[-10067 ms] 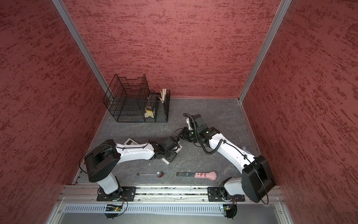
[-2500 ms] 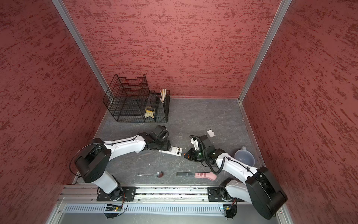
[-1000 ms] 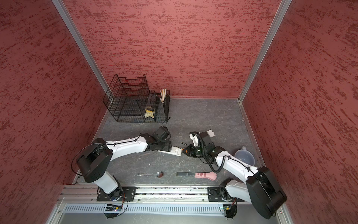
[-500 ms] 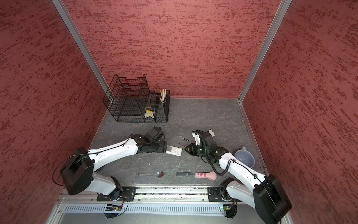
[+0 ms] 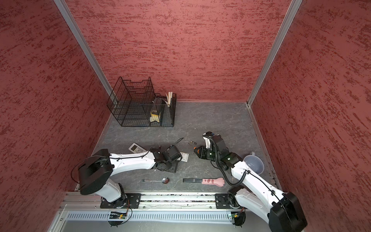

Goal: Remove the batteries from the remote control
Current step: 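Release the white remote with the left gripper while the right gripper lifts the screwdriver away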

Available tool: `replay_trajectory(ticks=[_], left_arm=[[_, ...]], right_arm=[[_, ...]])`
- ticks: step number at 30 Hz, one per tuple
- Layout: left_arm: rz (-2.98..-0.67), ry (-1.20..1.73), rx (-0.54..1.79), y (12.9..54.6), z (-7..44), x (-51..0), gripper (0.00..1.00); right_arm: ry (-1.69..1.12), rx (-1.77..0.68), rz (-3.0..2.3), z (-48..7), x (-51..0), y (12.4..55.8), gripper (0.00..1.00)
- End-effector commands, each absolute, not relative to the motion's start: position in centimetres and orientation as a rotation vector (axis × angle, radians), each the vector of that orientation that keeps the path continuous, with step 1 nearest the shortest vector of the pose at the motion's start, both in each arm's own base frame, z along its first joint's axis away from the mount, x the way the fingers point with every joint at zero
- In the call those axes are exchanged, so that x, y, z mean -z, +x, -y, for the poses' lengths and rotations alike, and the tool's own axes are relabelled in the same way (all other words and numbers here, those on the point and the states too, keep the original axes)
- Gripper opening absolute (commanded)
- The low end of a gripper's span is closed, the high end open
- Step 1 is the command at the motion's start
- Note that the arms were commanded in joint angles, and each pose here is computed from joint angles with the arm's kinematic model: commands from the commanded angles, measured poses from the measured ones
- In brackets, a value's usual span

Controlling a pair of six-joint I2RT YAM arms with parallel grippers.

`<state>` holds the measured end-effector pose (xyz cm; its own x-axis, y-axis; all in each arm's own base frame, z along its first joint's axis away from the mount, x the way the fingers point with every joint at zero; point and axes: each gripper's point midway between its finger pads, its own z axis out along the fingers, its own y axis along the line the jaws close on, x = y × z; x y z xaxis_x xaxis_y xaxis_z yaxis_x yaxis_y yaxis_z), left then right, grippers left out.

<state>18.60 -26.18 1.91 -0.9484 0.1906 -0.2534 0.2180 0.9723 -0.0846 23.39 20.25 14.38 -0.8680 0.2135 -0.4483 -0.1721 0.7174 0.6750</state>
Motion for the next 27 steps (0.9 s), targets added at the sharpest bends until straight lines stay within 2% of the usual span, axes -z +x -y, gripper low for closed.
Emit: replay_trajectory(ticks=[1, 9, 16, 27], left_arm=[[-2.839, 0.272, 0.131, 20.0, 27.2, -2.0, 0.64], [-2.829, 0.239, 0.078, 22.2, 27.8, -0.9, 0.64], [-2.805, 0.235, 0.058, 24.7, 28.1, -0.8, 0.64], [-2.766, 0.272, 0.084, 28.8, 28.9, -1.0, 0.64]], right_arm=[[0.102, -0.971, -2.378, -19.1, -14.7, 24.3, 0.00], [0.210, -0.894, -2.347, -17.0, -13.7, 25.1, 0.00], [0.329, -0.701, -2.334, -13.9, -11.3, 26.4, 0.00], [0.410, -0.657, -2.295, -12.8, -8.3, 29.4, 0.00]])
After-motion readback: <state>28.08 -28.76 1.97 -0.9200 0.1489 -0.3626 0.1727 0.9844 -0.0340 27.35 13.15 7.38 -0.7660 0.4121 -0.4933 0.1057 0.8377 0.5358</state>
